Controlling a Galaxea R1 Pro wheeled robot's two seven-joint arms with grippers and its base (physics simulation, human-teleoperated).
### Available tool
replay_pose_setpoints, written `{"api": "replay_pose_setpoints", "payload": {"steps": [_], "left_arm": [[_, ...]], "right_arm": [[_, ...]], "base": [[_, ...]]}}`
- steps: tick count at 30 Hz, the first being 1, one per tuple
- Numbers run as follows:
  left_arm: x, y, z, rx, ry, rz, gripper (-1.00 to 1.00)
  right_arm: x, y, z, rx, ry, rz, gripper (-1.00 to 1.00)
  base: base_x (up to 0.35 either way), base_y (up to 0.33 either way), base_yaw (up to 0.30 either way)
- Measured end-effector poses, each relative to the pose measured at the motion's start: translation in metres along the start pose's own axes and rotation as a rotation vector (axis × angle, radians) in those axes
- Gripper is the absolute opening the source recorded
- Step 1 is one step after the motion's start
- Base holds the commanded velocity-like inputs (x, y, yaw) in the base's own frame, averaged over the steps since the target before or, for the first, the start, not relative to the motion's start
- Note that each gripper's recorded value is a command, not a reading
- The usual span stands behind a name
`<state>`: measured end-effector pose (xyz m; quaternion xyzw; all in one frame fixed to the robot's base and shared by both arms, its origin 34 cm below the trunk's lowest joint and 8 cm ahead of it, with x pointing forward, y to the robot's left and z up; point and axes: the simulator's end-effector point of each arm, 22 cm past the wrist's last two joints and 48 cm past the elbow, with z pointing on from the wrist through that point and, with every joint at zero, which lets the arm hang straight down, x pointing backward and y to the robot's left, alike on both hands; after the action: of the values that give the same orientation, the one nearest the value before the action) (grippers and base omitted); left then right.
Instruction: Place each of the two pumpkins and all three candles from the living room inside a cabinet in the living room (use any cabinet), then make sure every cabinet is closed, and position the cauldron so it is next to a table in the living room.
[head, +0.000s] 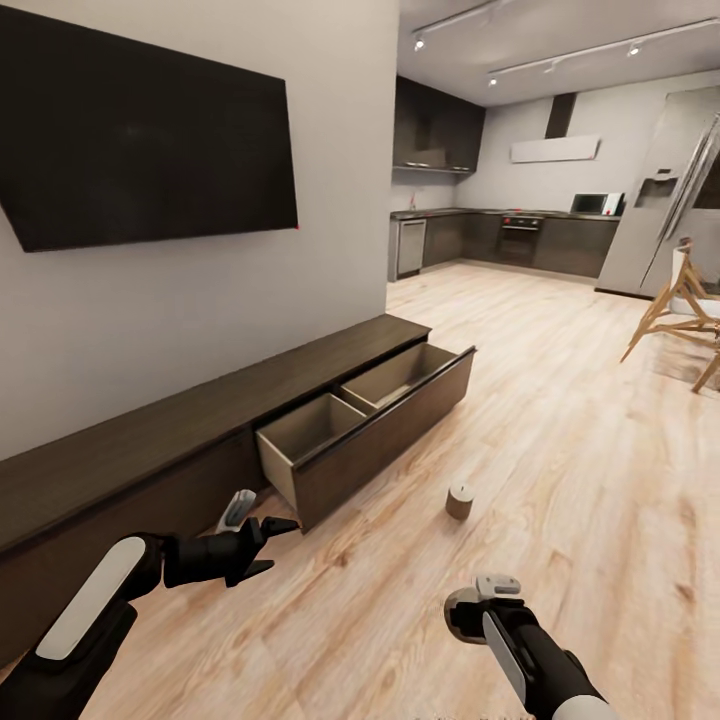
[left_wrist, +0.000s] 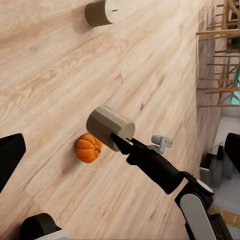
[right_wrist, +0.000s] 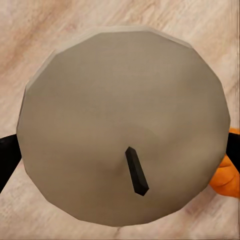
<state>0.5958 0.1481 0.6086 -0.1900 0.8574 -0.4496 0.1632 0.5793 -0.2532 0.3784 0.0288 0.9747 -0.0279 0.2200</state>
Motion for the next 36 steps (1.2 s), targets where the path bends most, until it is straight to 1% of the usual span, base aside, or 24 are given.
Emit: {"api": "replay_pose_setpoints", "payload": {"steps": [8, 21, 29, 36], "left_arm": [[-0.0007, -0.0004, -0.0003, -0.001, -0.001, 0.002, 1.0], [-0.0007, 0.0003, -0.0002, -0.003, -0.001, 0.002, 1.0], [-0.0008, 0.0005, -0.0003, -0.005, -0.002, 0.003, 1.0], [-0.0008, 0.0005, -0.0003, -0.005, -0.002, 0.002, 1.0]], "right_arm": [[0.0, 0.0, 0.0, 0.0, 0.0, 0.001, -1.0], [0.0005, -0.0001, 0.0002, -0.001, 0.001, 0.002, -1.0], [0.0009, 0.0, 0.0002, -0.001, 0.002, 0.002, -1.0], [0.0011, 0.0, 0.0002, -0.001, 0.002, 0.002, -1.0]], "base": [[0.0, 0.045, -0.262], [0.001, 0.257, -0.263], [0.138, 0.206, -0.274], [0.17, 0.041, -0.286]]}}
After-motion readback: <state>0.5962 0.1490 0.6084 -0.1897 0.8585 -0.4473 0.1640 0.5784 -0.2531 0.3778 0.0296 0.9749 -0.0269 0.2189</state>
